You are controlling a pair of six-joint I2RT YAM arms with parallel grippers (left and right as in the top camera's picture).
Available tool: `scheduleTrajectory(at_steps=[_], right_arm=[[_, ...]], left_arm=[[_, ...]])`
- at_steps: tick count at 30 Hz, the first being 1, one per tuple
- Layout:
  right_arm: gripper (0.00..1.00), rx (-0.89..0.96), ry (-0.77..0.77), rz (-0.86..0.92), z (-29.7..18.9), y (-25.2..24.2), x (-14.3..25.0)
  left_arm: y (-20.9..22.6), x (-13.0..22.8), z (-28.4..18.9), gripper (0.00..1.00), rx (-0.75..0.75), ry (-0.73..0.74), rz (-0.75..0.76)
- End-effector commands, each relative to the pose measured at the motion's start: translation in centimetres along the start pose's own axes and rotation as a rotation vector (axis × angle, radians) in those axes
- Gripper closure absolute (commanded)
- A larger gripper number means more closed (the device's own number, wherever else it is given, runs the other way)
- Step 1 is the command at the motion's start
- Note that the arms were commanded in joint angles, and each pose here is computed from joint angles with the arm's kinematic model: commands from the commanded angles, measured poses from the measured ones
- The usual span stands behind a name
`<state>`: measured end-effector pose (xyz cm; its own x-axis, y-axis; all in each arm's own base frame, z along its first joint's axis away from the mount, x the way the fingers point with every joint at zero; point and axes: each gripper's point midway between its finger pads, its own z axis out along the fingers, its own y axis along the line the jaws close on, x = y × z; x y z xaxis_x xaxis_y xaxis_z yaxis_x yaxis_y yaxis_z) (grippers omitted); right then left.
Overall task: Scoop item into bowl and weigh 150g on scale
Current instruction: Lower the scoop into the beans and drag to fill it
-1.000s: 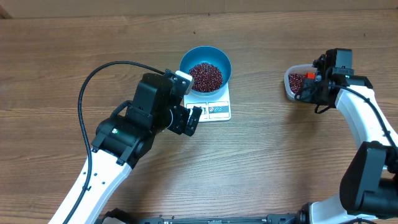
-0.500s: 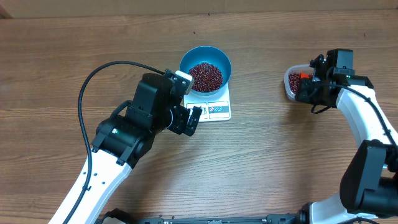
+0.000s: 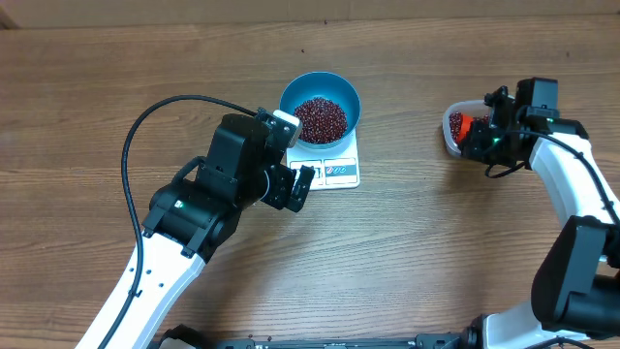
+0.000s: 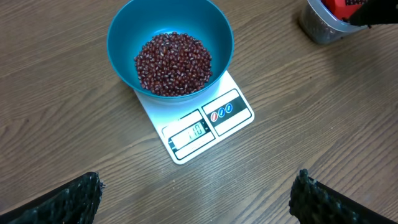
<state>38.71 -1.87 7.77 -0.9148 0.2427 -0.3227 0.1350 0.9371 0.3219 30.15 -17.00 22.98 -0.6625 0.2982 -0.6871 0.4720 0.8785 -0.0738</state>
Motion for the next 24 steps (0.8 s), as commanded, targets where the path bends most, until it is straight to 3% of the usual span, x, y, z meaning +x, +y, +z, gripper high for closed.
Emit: scheduleTrajectory(at_steps=[1, 12, 24], right_arm=[[0.96, -0.081, 0.018, 0.017, 0.1, 0.1, 0.4], [0.96, -0.117, 0.001, 0.051, -0.5, -1.1, 0.1], [0.96, -0.25, -0.025, 0.034, -1.0, 0.9, -0.6]], left_arm=[[0.1, 0.4, 0.3, 0.0, 0.004, 0.011, 0.018], [0.1, 0.4, 0.3, 0.0, 0.004, 0.011, 0.018], [0.1, 0.4, 0.3, 0.0, 0.004, 0.011, 0.018]])
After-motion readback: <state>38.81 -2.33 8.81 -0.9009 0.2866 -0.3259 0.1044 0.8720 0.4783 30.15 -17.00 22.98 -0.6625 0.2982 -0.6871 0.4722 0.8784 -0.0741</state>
